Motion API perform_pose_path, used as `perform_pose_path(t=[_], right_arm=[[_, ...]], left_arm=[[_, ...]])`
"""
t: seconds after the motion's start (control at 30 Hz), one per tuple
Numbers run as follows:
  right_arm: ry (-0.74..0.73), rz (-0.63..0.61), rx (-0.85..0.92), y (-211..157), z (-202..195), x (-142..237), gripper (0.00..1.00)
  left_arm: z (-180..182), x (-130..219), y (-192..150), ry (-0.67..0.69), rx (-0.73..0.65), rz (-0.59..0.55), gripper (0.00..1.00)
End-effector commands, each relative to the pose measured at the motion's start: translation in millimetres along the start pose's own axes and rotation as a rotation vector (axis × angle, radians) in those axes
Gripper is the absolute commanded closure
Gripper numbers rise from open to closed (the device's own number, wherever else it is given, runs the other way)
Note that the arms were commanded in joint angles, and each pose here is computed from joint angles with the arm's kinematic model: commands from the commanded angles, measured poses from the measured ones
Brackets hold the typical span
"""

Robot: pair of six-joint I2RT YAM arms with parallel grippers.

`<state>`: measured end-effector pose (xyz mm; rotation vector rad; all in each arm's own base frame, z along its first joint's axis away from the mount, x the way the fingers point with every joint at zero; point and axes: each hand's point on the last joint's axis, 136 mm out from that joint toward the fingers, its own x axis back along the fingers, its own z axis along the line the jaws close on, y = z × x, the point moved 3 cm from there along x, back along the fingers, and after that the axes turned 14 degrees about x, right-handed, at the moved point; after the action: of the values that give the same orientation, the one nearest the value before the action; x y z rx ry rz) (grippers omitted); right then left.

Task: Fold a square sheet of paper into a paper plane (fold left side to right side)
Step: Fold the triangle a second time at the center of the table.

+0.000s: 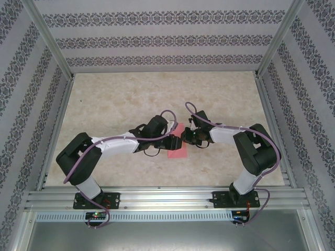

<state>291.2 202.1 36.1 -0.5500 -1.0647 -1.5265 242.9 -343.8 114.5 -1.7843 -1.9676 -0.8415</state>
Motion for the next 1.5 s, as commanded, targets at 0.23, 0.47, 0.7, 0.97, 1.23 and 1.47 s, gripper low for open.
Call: perform_pose_path(t=[0.23, 0.47, 0.7, 0.97, 1.23, 1.47], right_arm=[[-0.099, 0.072, -0.041, -23.3, -20.8, -10.3, 0.87], [-0.104, 0.080, -0.035, -23.7, -20.6, -10.2, 0.87], [-0.104, 0.089, -0.027, -22.7, -19.3, -11.6, 0.87], [-0.113, 0.095, -0.022, -21.9, -19.5, -11.9, 0.87], [-0.116, 0.104, -0.018, -20.2, -18.9, -13.1, 0.88], [-0.117, 0.107, -0.015, -20.3, -18.0, -12.8, 0.87]], left_arm=[[28.1, -34.7, 2.1, 0.080, 0.004, 0.092, 0.69], [51.5, -38.4, -6.1, 0.154, 0.031, 0.103, 0.70], [67.4, -32.7, -22.4, 0.162, 0.068, 0.112, 0.70], [82.2, -25.1, -42.7, 0.172, 0.108, 0.139, 0.72], [81.3, -8.3, -68.0, 0.169, 0.108, 0.168, 0.72], [84.4, 3.0, -82.4, 0.189, 0.112, 0.170, 0.72]])
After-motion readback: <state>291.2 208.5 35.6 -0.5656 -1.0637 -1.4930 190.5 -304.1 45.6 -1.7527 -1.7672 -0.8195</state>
